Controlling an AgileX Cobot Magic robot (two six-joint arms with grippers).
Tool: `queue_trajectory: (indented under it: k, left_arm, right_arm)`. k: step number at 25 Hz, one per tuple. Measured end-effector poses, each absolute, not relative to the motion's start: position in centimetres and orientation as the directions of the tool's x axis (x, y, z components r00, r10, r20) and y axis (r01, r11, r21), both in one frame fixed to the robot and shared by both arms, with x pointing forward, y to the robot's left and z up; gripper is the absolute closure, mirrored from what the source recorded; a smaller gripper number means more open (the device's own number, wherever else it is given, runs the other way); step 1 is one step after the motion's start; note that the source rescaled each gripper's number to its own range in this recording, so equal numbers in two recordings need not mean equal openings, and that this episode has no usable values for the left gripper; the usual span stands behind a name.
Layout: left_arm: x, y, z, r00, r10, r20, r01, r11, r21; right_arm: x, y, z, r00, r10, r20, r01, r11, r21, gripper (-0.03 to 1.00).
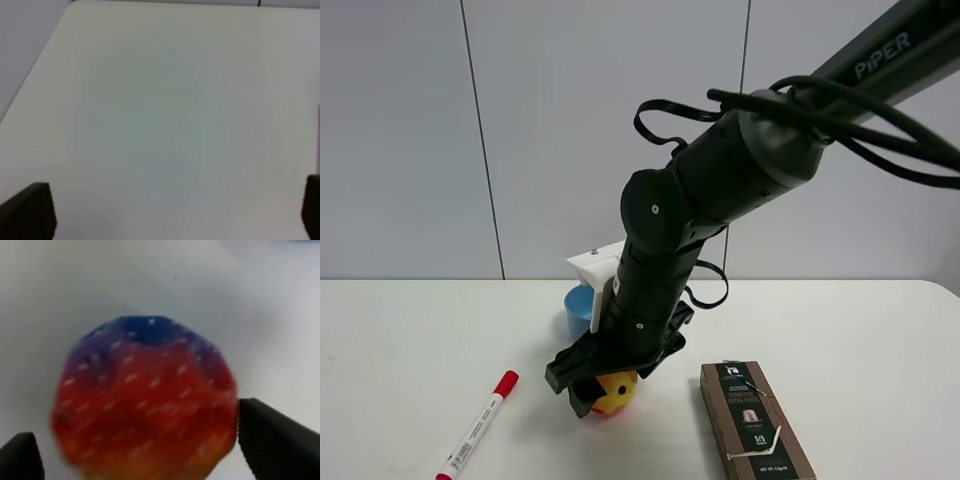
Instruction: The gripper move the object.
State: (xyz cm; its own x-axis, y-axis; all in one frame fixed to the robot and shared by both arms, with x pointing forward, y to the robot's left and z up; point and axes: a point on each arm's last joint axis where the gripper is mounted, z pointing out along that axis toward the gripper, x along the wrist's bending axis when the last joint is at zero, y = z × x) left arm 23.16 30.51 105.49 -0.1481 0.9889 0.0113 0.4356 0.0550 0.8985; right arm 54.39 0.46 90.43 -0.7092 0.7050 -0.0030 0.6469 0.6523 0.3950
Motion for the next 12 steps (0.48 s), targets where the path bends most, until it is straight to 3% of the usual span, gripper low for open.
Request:
queue_trajectory:
  k: [2, 5, 7, 12]
  left_arm:
    - [23.2, 30.5, 105.5, -0.148, 0.989, 0.011, 0.436, 0.055, 0.898]
    - [23.2, 30.5, 105.5, -0.148, 0.989, 0.011, 0.436, 0.055, 0.898]
    - [23.2, 30.5, 105.5, -0.148, 0.989, 0.011, 0.436, 0.055, 0.898]
    - [23.2, 30.5, 105.5, -0.148, 0.989, 0.011, 0.436, 0.055, 0.898]
  right_arm:
    - [54.4, 0.4, 91.3, -0.704, 0.71, 0.0, 0.646, 0.641, 0.414, 0.48]
    - [54.3, 0.4, 93.2, -0.704, 0.71, 0.0, 0.634, 0.628, 0.451, 0.17]
    - [54.2, 0.2, 94.8, -0.695, 0.719, 0.007, 0.632, 0.606, 0.482, 0.04]
    - [53.5, -0.5, 99.5, -0.687, 0.727, 0.006, 0.603, 0.565, 0.564, -0.03]
